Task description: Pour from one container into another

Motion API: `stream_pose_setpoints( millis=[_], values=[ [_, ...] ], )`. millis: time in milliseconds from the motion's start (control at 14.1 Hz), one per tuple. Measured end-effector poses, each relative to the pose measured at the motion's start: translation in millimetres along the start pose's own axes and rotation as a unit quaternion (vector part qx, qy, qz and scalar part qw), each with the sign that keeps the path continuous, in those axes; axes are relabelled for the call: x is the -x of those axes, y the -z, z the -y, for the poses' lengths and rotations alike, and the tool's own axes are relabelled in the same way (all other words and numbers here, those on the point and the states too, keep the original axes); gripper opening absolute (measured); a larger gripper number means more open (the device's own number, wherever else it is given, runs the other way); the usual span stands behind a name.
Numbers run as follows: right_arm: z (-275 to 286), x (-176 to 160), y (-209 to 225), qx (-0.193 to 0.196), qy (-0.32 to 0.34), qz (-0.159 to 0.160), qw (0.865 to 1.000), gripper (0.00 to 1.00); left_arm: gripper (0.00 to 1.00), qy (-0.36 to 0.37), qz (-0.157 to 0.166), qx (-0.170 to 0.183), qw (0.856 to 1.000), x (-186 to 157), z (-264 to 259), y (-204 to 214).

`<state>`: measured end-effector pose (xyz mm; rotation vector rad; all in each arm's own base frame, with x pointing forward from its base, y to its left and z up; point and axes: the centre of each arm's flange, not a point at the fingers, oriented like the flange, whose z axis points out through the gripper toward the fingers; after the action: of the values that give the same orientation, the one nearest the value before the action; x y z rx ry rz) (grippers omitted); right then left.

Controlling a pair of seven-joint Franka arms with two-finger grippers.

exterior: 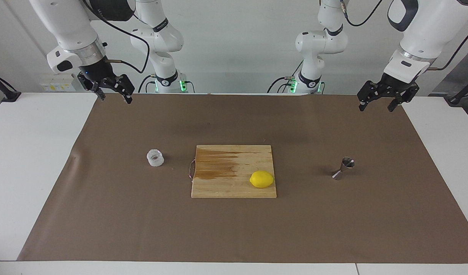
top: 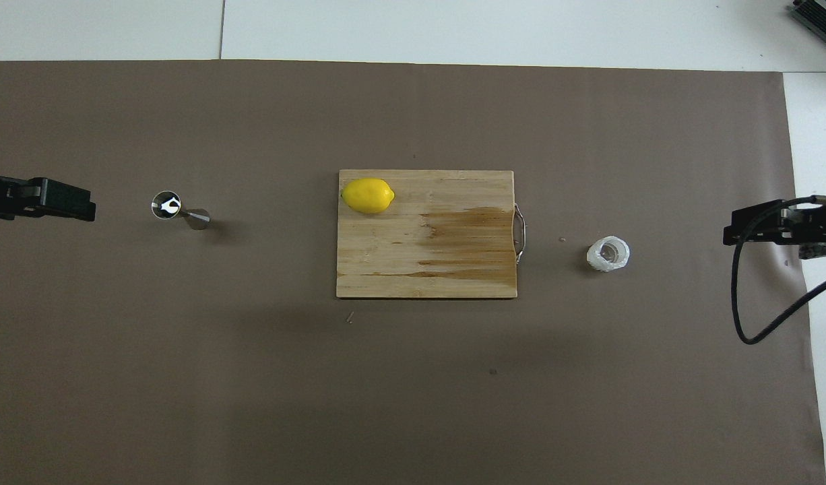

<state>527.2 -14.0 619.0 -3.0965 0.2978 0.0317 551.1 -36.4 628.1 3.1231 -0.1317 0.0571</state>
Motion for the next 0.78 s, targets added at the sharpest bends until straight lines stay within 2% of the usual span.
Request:
stream_pose_setpoints(
  millis=[779],
  values=[
    [0.0,0.0,0.0,0.0,0.0,0.0,1.0,1.0,1.0,0.0,0.008,0.001,1.0,1.4,-0.4,-2.8]
  ],
)
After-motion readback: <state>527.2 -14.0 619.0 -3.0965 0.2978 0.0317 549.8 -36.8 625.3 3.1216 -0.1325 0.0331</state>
